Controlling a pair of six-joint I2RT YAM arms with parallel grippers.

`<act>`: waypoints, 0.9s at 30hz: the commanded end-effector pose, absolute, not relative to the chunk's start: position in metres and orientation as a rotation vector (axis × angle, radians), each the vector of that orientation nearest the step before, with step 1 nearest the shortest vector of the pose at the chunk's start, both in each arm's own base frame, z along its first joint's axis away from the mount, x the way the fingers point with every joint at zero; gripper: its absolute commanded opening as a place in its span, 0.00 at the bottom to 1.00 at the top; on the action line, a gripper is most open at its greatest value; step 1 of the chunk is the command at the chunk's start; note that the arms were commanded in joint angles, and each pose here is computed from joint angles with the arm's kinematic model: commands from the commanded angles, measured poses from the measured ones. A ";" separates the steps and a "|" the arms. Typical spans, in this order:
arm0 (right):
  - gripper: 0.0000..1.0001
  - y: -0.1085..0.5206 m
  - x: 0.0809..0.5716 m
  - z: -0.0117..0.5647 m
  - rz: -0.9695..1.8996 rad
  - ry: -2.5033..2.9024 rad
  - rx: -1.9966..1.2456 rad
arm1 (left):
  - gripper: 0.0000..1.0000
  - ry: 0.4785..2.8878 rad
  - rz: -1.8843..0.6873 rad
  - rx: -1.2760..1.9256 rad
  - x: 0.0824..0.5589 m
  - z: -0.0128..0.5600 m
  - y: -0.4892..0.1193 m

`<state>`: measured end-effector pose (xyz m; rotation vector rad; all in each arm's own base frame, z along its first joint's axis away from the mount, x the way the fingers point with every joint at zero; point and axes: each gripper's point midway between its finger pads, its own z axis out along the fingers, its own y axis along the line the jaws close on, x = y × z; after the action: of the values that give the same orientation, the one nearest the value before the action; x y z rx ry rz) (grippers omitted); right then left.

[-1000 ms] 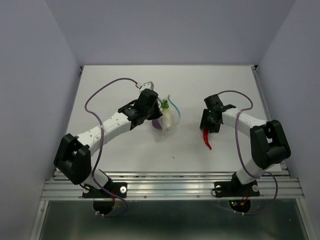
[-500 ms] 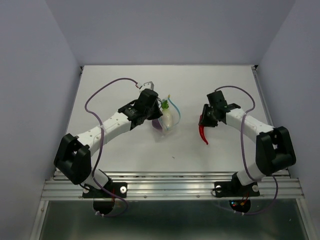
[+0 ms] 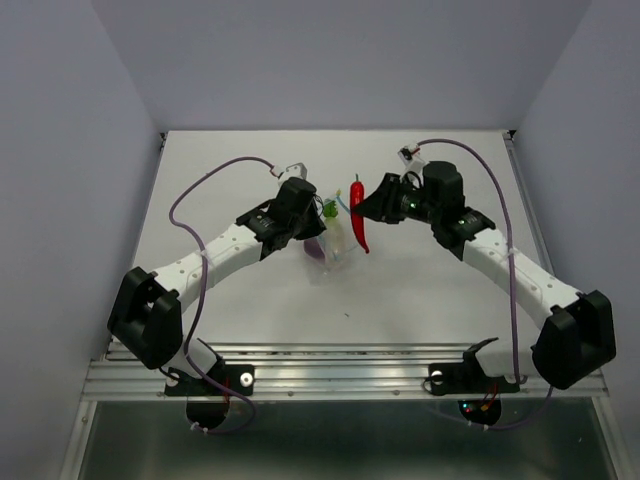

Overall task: Place the food in the zip-top bag and seal the zipper
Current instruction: Place the fake vegetable in the zipper food storage bag.

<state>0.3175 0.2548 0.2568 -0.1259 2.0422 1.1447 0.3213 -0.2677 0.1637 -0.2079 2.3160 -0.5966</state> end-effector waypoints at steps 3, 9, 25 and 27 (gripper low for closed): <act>0.17 0.308 0.337 0.299 1.206 1.843 -0.193 | 0.00 2.258 -0.658 -0.236 0.328 0.187 -0.275; 0.16 0.323 0.353 0.294 1.190 1.770 -0.118 | 0.00 2.261 -0.680 -0.240 0.327 0.186 -0.277; 0.15 0.319 0.342 0.208 1.042 1.966 -0.066 | 0.00 2.243 -0.640 -0.295 0.330 0.191 -0.267; 0.15 0.318 0.338 0.206 1.033 1.979 -0.092 | 0.00 2.241 -0.647 -0.301 0.331 0.191 -0.268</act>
<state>0.3418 0.3138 0.1979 -0.0490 2.0080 1.0393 0.3219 -0.2689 0.1648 -0.2655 2.3152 -0.6192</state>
